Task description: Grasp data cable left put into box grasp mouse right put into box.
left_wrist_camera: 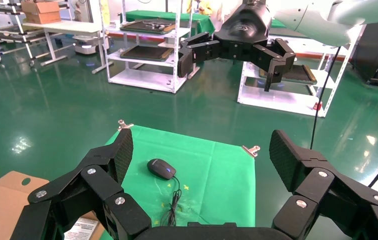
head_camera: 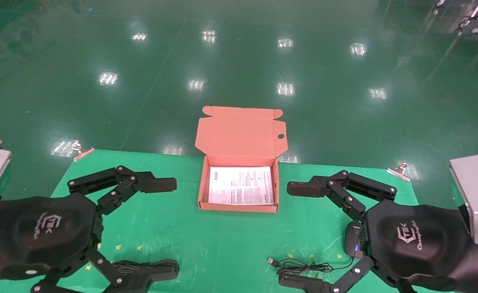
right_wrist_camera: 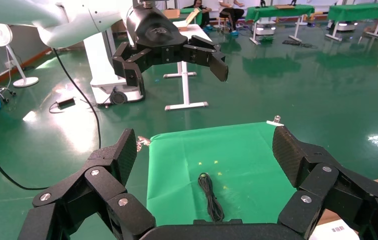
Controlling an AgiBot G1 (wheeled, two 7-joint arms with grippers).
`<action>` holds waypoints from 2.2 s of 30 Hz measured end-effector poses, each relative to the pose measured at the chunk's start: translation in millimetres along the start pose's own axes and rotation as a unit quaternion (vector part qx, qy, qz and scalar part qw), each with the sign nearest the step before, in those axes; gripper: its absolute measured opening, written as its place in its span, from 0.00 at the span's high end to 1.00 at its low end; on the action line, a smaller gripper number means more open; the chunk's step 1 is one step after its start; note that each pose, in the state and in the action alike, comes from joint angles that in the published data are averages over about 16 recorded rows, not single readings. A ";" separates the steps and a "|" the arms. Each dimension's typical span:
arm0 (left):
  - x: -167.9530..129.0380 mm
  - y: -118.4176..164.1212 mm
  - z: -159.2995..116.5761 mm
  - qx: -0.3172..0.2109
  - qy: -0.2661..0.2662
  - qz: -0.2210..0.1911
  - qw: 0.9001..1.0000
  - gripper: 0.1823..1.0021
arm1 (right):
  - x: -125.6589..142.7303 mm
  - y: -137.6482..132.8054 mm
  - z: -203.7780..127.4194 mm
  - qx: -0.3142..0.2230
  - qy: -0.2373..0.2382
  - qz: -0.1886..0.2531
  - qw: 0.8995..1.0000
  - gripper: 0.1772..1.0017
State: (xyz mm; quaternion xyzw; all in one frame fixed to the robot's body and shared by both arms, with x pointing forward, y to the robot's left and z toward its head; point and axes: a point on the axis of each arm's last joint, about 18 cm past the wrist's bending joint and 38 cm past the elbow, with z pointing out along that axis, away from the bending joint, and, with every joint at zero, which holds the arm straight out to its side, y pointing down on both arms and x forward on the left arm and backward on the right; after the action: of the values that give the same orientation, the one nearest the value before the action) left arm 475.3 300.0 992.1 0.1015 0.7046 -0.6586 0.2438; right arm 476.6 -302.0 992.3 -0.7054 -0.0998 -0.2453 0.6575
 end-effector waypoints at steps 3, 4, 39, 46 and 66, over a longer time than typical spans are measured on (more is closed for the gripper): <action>0.0 0.0 0.0 0.000 0.000 0.000 1.000 0.00 | 0.0 0.0 0.0 0.000 0.000 0.000 1.000 0.00; 0.0 0.0 0.0 0.000 0.000 0.000 1.000 0.00 | 0.0 0.0 0.0 0.000 0.000 0.000 1.000 0.00; -15.3 14.6 10.4 -0.112 0.021 0.004 0.993 0.00 | 12.2 6.7 6.1 -0.110 -0.015 -0.123 0.986 0.00; -26.7 33.0 14.8 -0.198 0.030 0.000 0.980 0.00 | 26.8 23.5 13.1 -0.216 -0.043 -0.218 0.951 0.00; -61.1 97.3 25.3 -0.469 0.065 0.059 0.879 0.00 | 68.8 95.1 26.9 -0.440 -0.130 -0.385 0.801 0.00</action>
State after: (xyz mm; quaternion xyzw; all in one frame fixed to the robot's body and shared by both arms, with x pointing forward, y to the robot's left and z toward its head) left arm 578.4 297.0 935.5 0.0588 0.9381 -0.2274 0.2547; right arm 585.6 -299.2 941.2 -0.8474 -0.3297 -0.4018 0.1086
